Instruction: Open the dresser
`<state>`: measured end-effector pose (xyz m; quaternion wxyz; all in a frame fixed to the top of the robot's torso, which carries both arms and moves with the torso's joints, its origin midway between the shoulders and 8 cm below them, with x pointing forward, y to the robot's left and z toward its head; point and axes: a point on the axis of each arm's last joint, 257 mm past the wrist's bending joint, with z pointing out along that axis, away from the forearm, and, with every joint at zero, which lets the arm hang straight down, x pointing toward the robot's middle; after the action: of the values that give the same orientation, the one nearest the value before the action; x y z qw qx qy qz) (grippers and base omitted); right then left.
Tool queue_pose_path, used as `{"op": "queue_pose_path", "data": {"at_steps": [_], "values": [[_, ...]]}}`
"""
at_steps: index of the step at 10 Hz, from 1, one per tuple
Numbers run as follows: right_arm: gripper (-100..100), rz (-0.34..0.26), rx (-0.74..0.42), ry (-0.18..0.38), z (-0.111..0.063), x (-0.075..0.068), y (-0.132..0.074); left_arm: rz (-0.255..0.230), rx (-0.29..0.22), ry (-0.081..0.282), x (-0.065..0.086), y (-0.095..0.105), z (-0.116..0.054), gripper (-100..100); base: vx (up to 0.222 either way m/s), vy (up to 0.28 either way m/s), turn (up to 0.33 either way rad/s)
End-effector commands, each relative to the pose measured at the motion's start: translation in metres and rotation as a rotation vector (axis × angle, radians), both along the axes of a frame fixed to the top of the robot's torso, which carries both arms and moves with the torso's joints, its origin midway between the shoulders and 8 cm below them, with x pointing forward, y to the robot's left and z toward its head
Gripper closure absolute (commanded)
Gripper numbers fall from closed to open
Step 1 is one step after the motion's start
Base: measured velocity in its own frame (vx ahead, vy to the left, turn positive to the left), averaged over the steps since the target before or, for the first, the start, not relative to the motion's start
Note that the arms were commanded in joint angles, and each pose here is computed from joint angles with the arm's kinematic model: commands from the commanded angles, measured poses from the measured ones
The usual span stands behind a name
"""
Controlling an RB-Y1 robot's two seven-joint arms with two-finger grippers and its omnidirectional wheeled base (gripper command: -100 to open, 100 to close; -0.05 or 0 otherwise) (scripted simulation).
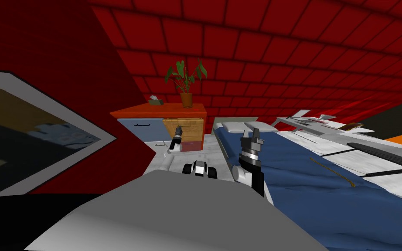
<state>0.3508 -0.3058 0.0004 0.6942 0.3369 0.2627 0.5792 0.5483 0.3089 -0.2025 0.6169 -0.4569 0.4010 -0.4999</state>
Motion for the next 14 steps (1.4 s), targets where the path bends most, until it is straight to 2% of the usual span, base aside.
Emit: {"op": "queue_pose_path", "data": {"at_steps": [1,3,4,6,8,9,10,11,13,14], "values": [[0,0.000,0.000,0.000,0.000,0.000,0.000,-0.005,-0.001,0.002,0.016,0.000,0.001,100,-0.072,-0.006,0.009],[0,0.000,0.000,0.000,0.000,0.000,0.000,-0.003,-0.007,0.054,0.015,0.000,-0.025,100,-0.001,0.009,0.000],[0,0.000,0.000,0.000,0.000,0.000,0.000,0.015,0.007,-0.008,0.027,0.012,0.003,100,-0.132,-0.001,-0.011],[0,0.000,0.000,0.000,0.000,0.000,0.000,-0.004,0.000,-0.014,0.044,0.001,0.011,100,-0.111,-0.019,0.011],[0,0.000,0.000,0.000,0.000,0.000,0.000,-0.003,-0.007,0.048,0.042,0.001,-0.019,100,0.007,0.004,0.007],[0,0.000,0.000,0.000,0.000,0.000,0.000,0.016,0.002,-0.008,0.054,0.012,0.008,100,-0.126,-0.021,-0.013],[0,0.000,0.000,0.000,0.000,0.000,0.000,0.009,0.001,-0.018,0.060,0.008,0.015,100,-0.154,-0.018,0.008],[0,0.000,0.000,0.000,0.000,0.000,0.000,-0.003,-0.004,-0.009,0.069,0.001,0.015,100,-0.071,-0.002,0.017],[0,0.000,0.000,0.000,0.000,0.000,0.000,-0.001,-0.010,0.047,0.067,0.001,-0.013,100,0.003,0.005,0.002],[0,0.000,0.000,0.000,0.000,0.000,0.000,-0.001,-0.011,0.050,0.067,0.001,-0.014,100,0.013,0.001,0.000]]}}
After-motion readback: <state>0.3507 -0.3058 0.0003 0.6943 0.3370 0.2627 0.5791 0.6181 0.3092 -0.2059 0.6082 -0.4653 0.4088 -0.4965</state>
